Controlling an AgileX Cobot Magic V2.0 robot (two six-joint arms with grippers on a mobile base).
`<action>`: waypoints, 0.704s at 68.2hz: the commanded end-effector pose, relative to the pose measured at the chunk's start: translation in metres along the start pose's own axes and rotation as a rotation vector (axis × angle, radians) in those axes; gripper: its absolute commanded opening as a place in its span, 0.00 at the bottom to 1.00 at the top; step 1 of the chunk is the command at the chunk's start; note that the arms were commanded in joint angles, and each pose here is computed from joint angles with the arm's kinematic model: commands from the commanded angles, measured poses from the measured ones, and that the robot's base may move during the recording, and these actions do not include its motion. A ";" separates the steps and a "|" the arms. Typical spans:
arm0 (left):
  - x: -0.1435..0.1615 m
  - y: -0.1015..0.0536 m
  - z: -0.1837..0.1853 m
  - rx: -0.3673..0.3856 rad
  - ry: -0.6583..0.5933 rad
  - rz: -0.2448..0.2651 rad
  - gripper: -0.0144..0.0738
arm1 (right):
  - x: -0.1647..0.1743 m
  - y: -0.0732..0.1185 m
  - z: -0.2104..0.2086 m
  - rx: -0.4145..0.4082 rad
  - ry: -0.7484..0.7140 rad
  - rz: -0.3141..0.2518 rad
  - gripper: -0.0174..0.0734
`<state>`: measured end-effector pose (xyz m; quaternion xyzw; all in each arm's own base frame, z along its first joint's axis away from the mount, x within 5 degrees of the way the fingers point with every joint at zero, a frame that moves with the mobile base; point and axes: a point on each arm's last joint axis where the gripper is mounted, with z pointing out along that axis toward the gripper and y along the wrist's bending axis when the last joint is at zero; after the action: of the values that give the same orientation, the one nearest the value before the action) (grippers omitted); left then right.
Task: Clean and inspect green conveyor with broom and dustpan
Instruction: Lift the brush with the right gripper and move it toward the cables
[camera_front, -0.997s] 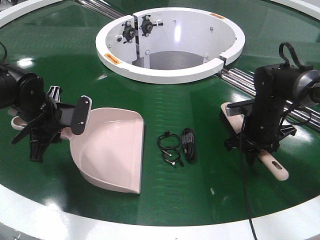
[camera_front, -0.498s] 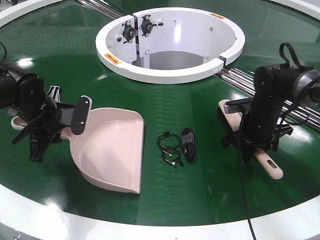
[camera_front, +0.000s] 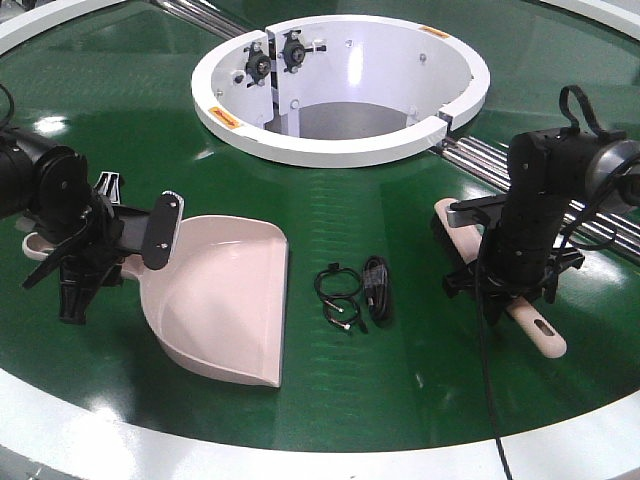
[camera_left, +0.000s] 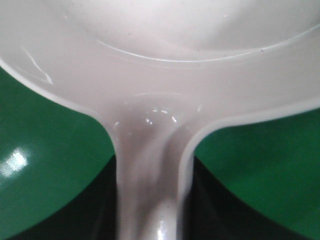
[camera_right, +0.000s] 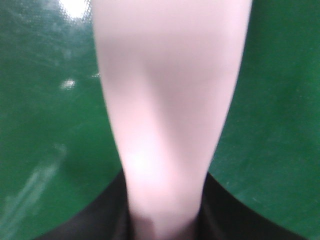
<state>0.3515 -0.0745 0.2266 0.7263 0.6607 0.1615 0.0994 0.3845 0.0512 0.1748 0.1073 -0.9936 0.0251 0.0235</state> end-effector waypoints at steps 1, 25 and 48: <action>-0.001 0.010 -0.021 -0.102 -0.025 -0.016 0.16 | 0.001 -0.001 -0.029 -0.003 -0.084 0.000 0.19; -0.001 0.010 -0.021 -0.094 -0.023 -0.017 0.16 | 0.009 0.001 -0.051 -0.019 -0.127 0.011 0.19; -0.005 0.010 -0.020 -0.097 -0.067 -0.062 0.16 | 0.015 0.001 -0.054 -0.022 -0.081 0.009 0.19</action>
<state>0.3515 -0.0778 0.2264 0.7178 0.6708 0.1474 0.1148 0.3738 0.0525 0.2009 0.0999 -0.9947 0.0097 0.0233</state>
